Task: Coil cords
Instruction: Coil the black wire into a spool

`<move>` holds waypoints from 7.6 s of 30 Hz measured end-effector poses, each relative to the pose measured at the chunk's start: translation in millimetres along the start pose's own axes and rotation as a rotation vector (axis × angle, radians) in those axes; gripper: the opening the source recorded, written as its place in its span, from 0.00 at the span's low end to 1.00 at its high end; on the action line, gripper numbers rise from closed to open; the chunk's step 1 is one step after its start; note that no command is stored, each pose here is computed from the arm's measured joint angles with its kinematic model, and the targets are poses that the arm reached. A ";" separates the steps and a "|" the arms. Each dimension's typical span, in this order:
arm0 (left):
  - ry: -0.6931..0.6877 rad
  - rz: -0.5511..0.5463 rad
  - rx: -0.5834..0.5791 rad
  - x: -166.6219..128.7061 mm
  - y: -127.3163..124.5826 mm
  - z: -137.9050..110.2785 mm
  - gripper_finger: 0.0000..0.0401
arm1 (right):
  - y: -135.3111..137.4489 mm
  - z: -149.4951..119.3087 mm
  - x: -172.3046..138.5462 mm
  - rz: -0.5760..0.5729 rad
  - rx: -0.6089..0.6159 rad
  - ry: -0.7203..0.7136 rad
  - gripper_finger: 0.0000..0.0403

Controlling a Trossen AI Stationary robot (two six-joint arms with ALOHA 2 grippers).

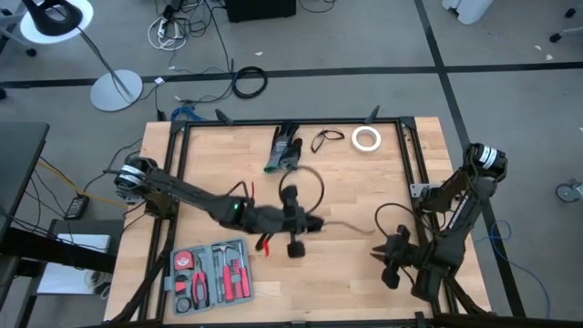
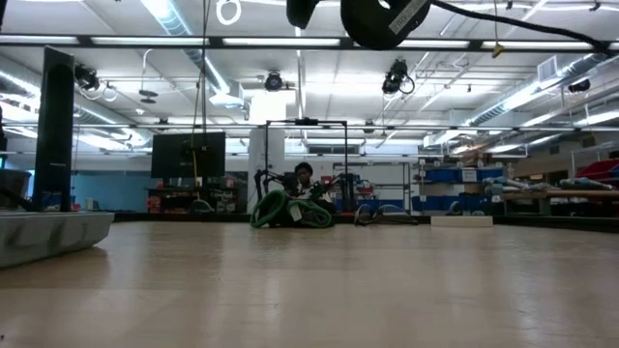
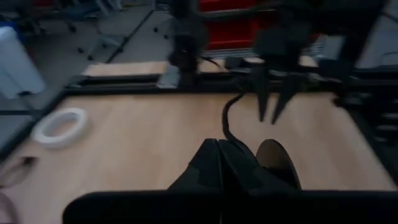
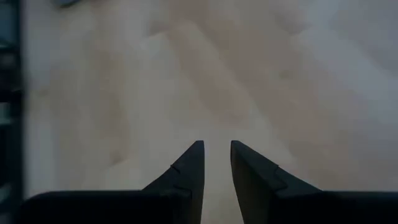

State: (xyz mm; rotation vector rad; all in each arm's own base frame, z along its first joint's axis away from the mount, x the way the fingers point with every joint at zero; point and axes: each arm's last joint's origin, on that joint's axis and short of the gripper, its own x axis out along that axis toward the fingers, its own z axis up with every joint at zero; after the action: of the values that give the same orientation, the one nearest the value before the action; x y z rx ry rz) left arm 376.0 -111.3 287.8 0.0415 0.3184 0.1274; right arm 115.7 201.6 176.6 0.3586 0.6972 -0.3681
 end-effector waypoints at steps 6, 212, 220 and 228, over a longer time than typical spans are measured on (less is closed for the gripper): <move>-0.071 -0.074 -0.059 -14.0 -32.8 -33.7 0.00 | 9.7 -9.8 9.0 0.169 -0.012 -0.033 0.19; -0.383 0.253 -0.070 -2.5 15.1 -19.4 0.00 | 43.1 210.6 59.0 0.095 -0.341 -0.518 0.01; -0.336 0.251 -0.056 -2.0 11.7 -24.4 0.00 | 37.4 206.4 44.4 0.051 -0.378 -0.489 0.01; -0.306 0.231 -0.097 -1.0 11.0 -27.8 0.00 | 34.9 203.8 44.8 0.042 -0.369 -0.459 0.01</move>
State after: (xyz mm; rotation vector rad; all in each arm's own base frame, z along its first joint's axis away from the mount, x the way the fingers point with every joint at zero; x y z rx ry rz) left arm 365.0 -99.9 262.4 0.0007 -0.0002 0.3612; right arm 275.2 134.0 298.1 -0.0644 0.2955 -0.2609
